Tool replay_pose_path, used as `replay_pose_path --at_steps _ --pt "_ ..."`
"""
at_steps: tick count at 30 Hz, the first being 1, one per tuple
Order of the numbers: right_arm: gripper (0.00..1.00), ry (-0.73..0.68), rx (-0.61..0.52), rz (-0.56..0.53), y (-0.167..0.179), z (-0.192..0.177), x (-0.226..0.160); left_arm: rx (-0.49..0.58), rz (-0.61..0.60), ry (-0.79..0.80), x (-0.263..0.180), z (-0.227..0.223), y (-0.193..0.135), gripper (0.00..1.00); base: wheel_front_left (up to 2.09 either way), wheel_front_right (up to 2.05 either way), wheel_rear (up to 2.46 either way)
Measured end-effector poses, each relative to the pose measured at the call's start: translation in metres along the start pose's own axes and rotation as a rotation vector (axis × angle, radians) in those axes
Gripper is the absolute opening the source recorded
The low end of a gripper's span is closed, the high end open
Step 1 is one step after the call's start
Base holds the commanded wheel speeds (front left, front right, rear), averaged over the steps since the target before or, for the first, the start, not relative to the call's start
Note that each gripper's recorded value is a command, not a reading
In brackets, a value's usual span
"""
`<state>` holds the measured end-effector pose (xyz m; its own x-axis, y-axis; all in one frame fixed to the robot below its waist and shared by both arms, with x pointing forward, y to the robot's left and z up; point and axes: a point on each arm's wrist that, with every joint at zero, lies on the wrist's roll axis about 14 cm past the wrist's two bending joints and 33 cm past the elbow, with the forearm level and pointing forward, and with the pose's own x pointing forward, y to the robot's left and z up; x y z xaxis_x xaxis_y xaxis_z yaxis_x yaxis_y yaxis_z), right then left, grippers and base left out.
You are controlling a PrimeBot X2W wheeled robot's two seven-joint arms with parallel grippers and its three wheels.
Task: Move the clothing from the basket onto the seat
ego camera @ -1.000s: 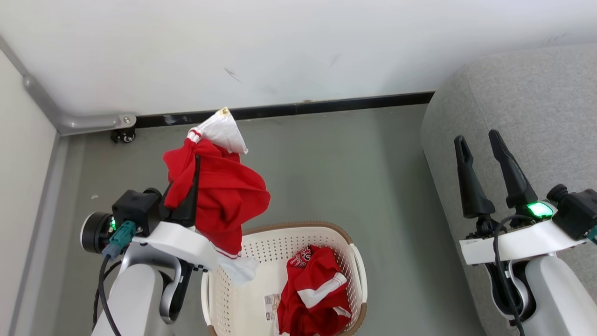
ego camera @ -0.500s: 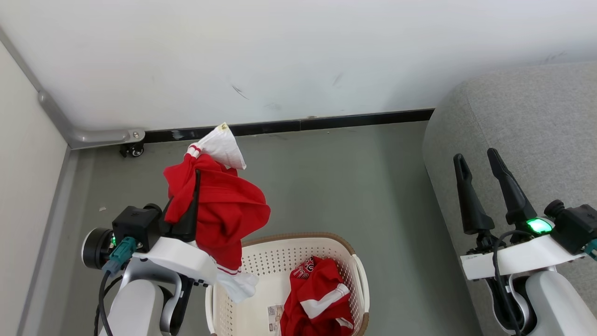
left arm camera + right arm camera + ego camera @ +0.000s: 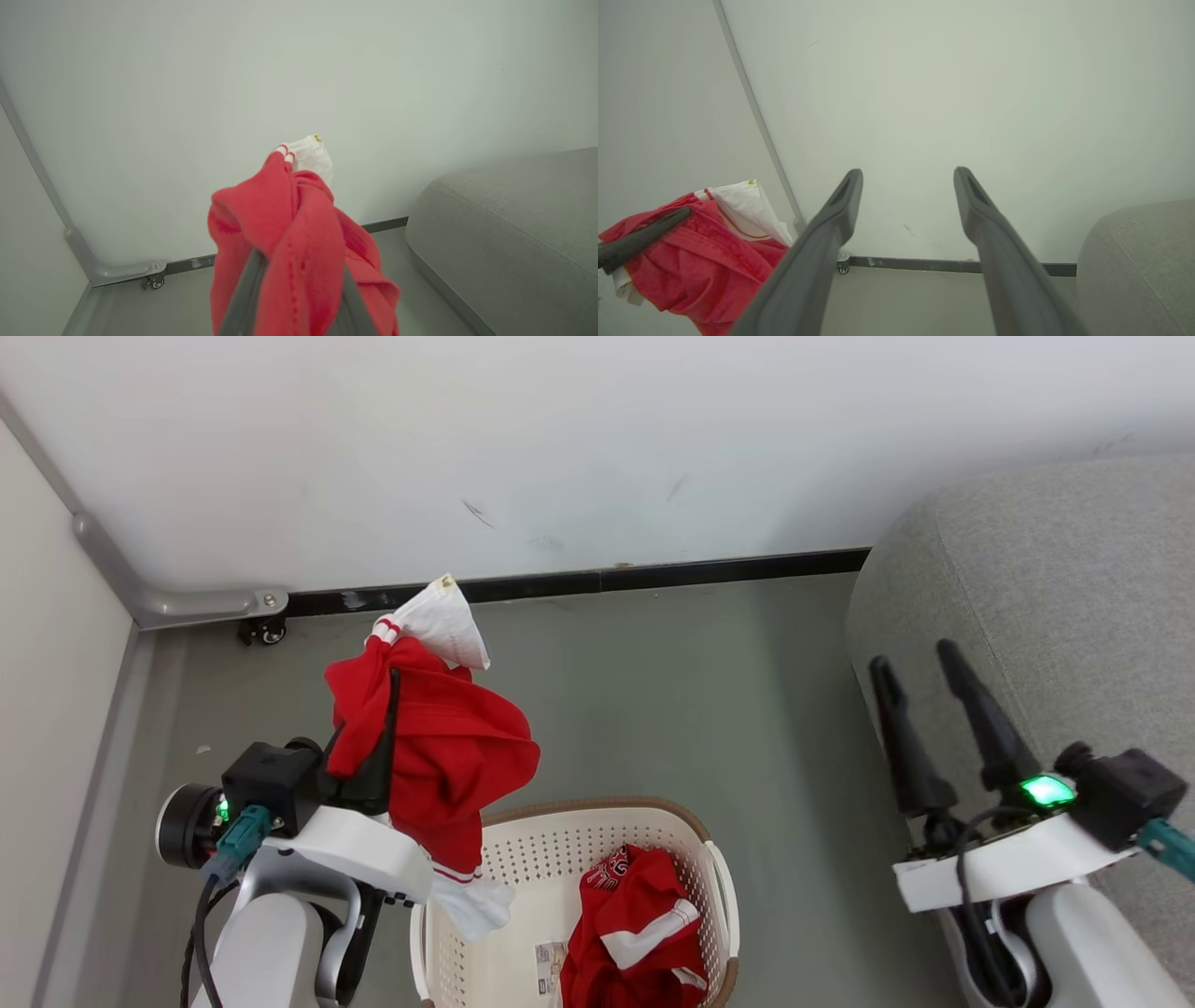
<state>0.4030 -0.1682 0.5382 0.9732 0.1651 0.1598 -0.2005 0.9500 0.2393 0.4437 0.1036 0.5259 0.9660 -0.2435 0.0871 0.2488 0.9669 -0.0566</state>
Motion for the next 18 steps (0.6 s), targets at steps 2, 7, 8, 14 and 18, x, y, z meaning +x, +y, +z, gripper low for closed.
replay_pose_path --at_steps 2,7,8,14,18 --pt "1.00 0.015 0.001 0.026 0.009 -0.005 0.000 0.009 -0.011 0.001 0.001 0.001 -0.002 0.00 0.00 0.00 0.00" --pt "1.00 0.059 0.000 0.093 0.030 -0.020 -0.001 0.039 -0.062 -0.026 0.010 0.014 -0.012 0.00 0.00 0.00 0.00" --pt "1.00 0.068 -0.004 0.108 0.035 -0.023 -0.002 0.042 -0.070 -0.034 0.012 0.018 -0.014 0.00 0.00 0.00 0.00" --pt "1.00 0.134 -0.038 0.191 0.056 -0.042 -0.005 0.064 -0.128 -0.079 0.025 0.038 -0.029 0.00 0.00 0.00 0.00" --pt "1.00 0.168 -0.067 0.265 0.074 -0.053 -0.004 0.078 -0.165 -0.090 0.029 0.046 -0.040 0.00 0.00 0.00 0.00"
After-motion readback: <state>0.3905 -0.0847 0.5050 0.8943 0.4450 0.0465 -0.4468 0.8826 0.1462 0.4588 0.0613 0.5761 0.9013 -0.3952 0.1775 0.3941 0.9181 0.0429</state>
